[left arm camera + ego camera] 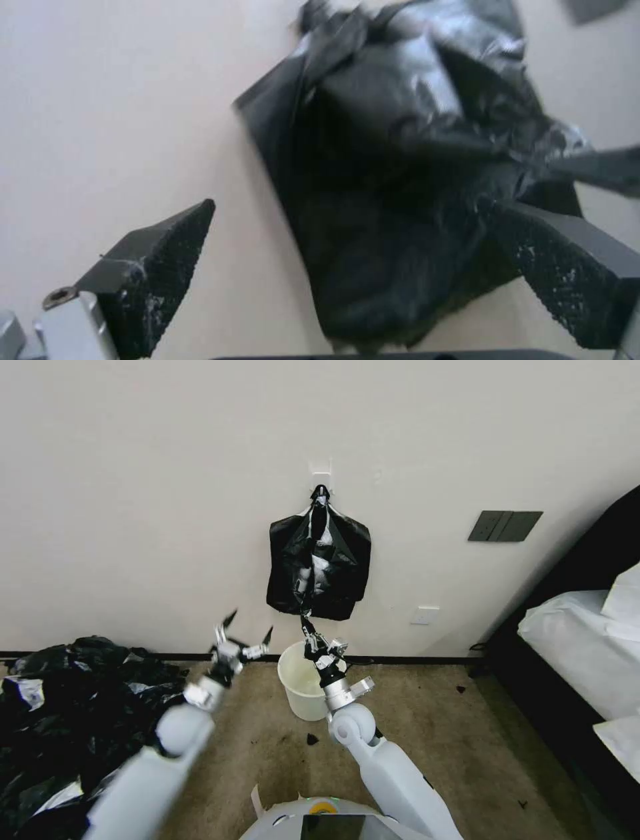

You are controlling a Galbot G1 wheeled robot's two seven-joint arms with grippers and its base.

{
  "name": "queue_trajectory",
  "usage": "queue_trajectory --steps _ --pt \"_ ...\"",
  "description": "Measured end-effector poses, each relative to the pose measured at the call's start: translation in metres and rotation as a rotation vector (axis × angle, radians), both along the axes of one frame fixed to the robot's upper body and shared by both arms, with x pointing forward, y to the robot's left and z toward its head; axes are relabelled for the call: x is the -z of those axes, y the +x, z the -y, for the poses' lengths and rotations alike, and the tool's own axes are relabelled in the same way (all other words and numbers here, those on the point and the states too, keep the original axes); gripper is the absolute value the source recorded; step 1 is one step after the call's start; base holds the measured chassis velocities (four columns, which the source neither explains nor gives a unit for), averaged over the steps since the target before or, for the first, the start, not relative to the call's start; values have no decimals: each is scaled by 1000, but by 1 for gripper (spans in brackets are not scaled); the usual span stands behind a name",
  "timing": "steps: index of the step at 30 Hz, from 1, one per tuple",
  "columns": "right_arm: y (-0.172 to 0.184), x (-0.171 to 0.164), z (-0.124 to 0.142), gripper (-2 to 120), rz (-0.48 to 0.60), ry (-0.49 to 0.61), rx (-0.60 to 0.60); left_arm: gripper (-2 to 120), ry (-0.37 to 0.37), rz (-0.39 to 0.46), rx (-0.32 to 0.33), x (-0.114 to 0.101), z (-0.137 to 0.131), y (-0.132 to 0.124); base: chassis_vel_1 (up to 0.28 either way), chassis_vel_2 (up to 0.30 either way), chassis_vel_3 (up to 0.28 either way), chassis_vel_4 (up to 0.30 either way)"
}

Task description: Place a trash bag onto the trash bin.

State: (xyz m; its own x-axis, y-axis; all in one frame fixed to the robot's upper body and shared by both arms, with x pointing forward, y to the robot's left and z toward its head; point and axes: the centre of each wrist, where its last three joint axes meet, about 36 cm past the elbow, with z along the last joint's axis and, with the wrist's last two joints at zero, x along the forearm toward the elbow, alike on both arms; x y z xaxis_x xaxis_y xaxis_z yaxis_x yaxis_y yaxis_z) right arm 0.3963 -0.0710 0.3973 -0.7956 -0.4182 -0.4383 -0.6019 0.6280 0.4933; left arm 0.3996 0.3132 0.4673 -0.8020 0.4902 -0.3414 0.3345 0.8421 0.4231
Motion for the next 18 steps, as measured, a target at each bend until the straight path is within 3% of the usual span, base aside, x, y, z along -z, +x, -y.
queue_trajectory --steps 1,4,5,8,9,11,12,15,16,18 --pt "0 0 0 0 0 0 0 100 0 0 0 0 0 0 0 0 0 0" --pt "3 4 -3 0 10 -15 11 100 113 91 83 -51 -24 51 0 0 0 0" --pt "3 4 -3 0 10 -15 11 100 113 91 83 -51 -24 51 0 0 0 0" --pt "5 8 -7 0 9 -24 15 100 228 117 204 -99 -32 97 0 0 0 0" --pt "5 8 -7 0 9 -24 15 100 228 117 204 -99 -32 97 0 0 0 0" --pt "7 9 -10 0 11 -28 19 100 350 105 313 -130 -37 123 0 0 0 0" --pt "7 9 -10 0 11 -28 19 100 350 105 313 -130 -37 123 0 0 0 0" --pt "11 9 -14 0 15 -26 29 100 528 85 413 -172 -42 150 0 0 0 0" --pt "11 9 -14 0 15 -26 29 100 528 85 413 -172 -42 150 0 0 0 0" --pt "13 7 -16 0 16 -22 34 100 637 80 460 -191 -39 160 0 0 0 0"
